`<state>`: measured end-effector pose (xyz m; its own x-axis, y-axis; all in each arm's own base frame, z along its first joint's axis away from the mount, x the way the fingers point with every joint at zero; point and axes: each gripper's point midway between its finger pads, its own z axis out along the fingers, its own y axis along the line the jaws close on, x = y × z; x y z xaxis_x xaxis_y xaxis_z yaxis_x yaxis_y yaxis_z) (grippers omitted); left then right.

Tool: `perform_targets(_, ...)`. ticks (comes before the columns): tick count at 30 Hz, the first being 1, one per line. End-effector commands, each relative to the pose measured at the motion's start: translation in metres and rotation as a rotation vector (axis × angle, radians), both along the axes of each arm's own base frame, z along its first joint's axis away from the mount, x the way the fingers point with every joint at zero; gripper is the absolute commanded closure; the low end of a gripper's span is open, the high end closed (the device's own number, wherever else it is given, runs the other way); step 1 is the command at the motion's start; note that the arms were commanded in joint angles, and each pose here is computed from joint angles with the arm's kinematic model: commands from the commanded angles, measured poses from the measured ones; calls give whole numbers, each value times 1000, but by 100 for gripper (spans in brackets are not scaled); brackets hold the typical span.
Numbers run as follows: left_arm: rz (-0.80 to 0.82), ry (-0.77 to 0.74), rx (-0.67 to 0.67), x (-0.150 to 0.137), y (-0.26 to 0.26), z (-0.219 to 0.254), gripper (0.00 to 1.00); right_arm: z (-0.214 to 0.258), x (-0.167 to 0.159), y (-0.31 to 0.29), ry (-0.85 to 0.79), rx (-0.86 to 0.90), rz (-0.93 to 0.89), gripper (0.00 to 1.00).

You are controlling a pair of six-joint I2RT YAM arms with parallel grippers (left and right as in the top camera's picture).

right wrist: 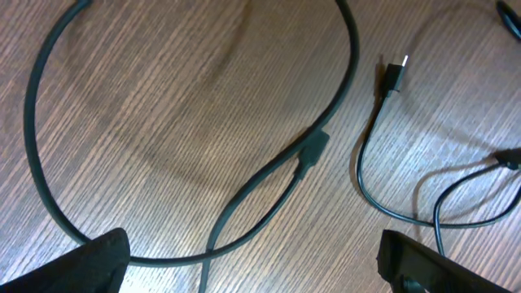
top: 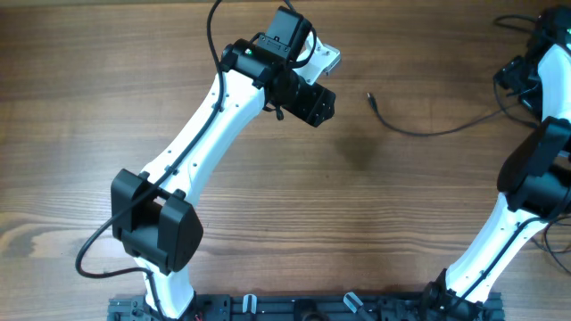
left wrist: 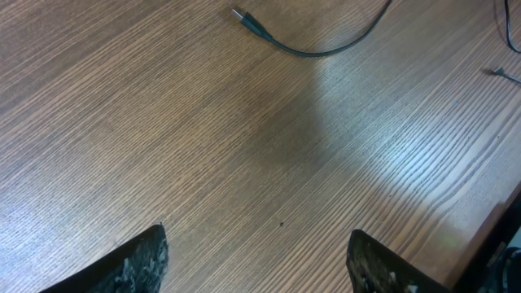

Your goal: Untangle cables

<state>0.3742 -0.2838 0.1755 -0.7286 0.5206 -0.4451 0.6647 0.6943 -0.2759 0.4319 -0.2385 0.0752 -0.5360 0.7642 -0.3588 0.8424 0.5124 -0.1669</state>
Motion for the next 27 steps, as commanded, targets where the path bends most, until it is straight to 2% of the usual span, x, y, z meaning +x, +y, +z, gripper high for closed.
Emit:
perform_targets(1,-22,-70,-12,3,4,22,28,13,-2,-8,-17,-48,-44,0)
perform_targets(13,-29,-84,-7,7,9,22,28,-34,-8,-9,50,-34,-137,0)
perform_targets(24,-27,-89,-10,9,9,23,28,-59,-17,-6,103,-20,-138,0)
perform_targets(25,-27,-89,-10,9,9,23,28,-63,-20,-4,113,-16,-137,5)
perform_targets(26,-27,-89,-10,9,9,23,28,-66,-23,-4,121,-14,-135,30)
perform_targets(27,-27,-89,-10,9,9,23,28,-69,-25,-2,130,-11,-135,96)
